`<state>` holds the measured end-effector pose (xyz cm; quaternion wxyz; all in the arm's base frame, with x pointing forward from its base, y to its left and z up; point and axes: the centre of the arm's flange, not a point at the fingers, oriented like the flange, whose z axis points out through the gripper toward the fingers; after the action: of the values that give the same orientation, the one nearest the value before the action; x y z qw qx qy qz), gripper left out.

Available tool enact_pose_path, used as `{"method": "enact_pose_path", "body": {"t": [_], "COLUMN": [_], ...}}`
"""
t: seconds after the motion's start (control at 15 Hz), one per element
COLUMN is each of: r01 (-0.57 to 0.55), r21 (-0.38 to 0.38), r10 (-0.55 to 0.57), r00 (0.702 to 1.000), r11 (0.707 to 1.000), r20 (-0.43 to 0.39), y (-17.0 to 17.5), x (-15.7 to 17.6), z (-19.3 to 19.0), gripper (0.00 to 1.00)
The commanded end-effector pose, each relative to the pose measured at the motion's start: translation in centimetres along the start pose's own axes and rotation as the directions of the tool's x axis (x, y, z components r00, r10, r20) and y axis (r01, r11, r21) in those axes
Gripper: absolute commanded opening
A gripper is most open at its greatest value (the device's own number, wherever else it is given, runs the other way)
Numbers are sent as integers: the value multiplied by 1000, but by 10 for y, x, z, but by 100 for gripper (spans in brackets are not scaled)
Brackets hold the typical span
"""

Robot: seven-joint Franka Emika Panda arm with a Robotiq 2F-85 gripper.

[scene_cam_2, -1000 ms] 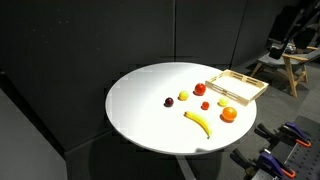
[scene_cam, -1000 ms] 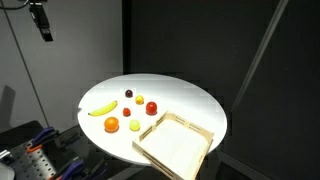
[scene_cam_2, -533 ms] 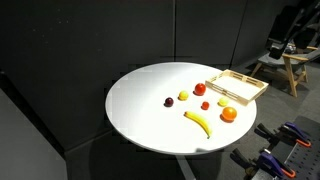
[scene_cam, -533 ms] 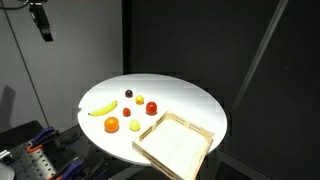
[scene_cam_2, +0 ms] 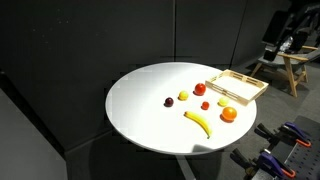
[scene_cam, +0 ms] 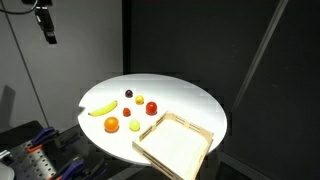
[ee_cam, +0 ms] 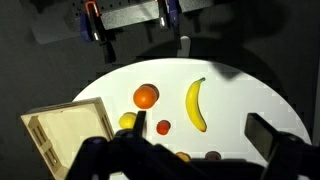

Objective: Place the toy banana on the tray

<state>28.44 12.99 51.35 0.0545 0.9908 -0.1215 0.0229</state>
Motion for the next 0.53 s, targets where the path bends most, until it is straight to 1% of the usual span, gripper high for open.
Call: {"method": "enact_pose_path", "body": {"t": [0.0,0.27,0.47], "r01": [5,39,97], "r21": [48,109,148], "r10": [-7,-46,-110], "r00": [999,997,990], "r11": [999,993,984], "r20": [35,68,89], "y": [-6,-8,-9], "x": [28,59,80], "z": [-4,3,14], "gripper": [100,100,100]}}
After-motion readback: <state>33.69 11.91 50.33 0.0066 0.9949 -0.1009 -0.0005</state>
